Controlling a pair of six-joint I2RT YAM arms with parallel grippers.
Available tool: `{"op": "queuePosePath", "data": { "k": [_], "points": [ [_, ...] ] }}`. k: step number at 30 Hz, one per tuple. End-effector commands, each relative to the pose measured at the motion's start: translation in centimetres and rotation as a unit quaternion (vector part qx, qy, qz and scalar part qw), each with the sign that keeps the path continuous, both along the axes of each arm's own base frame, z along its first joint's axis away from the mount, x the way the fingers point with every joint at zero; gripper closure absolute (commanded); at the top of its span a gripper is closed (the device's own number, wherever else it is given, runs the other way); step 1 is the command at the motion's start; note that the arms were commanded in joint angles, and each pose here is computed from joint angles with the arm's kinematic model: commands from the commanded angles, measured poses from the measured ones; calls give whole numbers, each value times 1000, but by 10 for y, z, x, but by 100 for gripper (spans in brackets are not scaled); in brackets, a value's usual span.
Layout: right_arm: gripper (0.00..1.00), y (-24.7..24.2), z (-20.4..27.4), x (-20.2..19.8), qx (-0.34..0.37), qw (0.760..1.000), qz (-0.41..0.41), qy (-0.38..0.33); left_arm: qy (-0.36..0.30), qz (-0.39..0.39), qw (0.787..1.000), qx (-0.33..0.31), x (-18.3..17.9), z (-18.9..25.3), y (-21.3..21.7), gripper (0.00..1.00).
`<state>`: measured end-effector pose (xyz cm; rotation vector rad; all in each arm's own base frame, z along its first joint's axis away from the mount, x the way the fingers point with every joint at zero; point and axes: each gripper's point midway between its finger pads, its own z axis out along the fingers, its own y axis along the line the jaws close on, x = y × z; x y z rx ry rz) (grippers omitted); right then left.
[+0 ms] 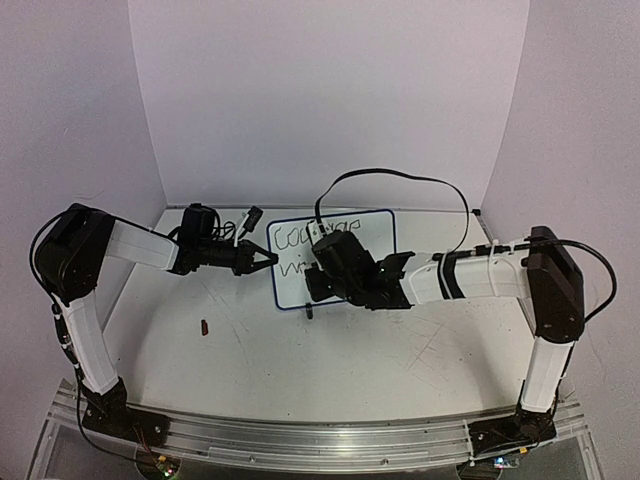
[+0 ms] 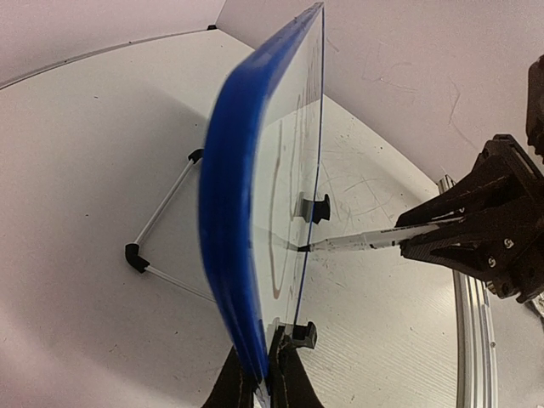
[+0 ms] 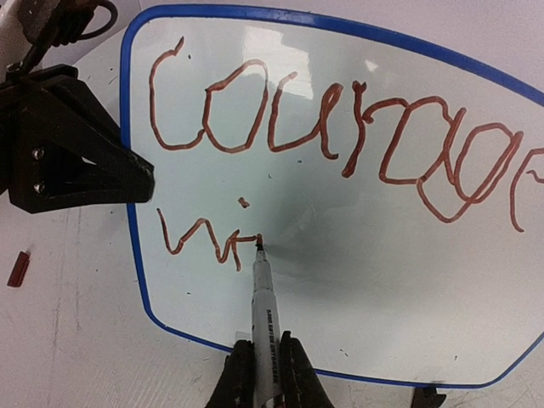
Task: Write a sentence on the whiteboard
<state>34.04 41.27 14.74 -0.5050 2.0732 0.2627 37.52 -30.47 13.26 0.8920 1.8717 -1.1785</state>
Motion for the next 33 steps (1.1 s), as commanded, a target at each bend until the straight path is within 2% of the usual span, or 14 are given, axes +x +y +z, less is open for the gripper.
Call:
{"op": "queuePosePath", "data": {
  "k": [1, 10, 33],
  "points": [
    [100, -3, 3, -6, 10, 1000, -9, 3, -37, 57, 996, 48, 23, -6, 14, 100],
    [100, 0, -2, -9, 11, 1000, -7, 9, -37, 57, 997, 48, 23, -6, 14, 100],
    [100, -6, 26, 19, 16, 998, -45, -34, -36, 55, 997, 48, 23, -6, 14, 100]
  ]
}}
